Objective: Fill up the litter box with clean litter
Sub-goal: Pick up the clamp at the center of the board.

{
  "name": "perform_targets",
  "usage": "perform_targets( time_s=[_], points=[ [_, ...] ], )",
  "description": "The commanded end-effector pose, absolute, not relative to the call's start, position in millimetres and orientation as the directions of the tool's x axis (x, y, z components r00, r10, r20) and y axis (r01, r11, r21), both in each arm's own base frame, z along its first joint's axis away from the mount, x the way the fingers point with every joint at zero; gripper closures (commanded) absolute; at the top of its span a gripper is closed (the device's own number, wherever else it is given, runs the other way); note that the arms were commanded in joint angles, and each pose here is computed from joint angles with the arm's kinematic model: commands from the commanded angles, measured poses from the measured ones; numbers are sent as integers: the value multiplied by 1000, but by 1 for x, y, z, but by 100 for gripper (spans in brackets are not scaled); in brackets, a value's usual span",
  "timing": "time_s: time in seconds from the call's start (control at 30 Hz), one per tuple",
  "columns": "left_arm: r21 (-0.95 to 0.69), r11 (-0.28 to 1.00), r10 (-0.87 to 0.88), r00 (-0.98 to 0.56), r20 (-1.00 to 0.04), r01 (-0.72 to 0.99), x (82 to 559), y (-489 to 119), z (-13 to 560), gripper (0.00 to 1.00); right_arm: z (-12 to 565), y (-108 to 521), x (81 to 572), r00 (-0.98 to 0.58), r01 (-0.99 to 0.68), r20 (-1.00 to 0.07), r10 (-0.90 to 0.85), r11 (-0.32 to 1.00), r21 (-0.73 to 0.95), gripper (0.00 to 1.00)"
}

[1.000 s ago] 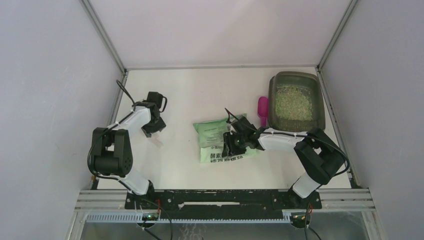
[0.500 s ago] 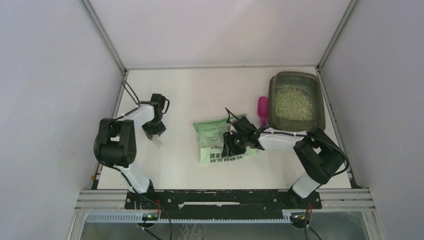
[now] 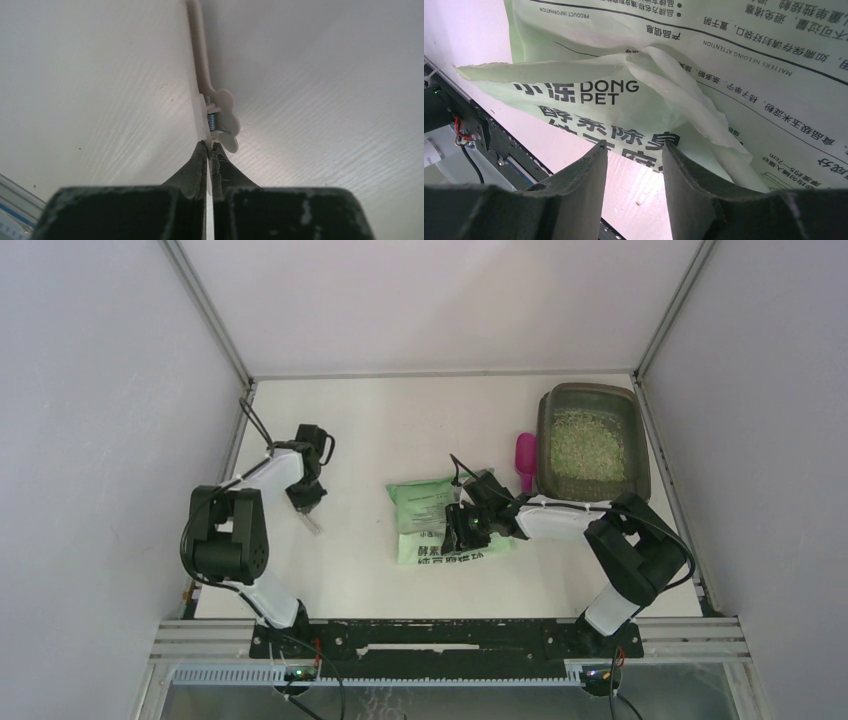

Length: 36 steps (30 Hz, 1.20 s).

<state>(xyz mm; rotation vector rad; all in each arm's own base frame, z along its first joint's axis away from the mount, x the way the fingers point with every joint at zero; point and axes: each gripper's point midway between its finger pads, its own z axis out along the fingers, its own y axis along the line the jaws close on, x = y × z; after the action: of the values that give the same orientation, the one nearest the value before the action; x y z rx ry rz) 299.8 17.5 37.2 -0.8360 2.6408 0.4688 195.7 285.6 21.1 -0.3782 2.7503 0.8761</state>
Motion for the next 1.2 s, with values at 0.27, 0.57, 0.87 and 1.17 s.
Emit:
perform_targets(
  time_s=[0.27, 0.57, 0.87, 1.17],
  points=[
    [-199, 900, -434, -753, -495, -388, 334, -67, 108, 100, 19, 274, 201, -942, -298, -295, -160, 802, 518, 48],
    [-519, 850, -412, -731, -544, -93, 322, -144, 162, 100, 64, 275, 211, -938, -307, -327, -112, 704, 641, 40],
    [-700, 704, -425, -720, -548, 117, 291, -199, 192, 100, 104, 283, 207, -938, -322, -336, -84, 573, 754, 36],
    [-814, 506, -482, -690, -540, 283, 262, -224, 235, 100, 175, 297, 202, -914, -374, -406, -1, 389, 842, 33]
  ],
)
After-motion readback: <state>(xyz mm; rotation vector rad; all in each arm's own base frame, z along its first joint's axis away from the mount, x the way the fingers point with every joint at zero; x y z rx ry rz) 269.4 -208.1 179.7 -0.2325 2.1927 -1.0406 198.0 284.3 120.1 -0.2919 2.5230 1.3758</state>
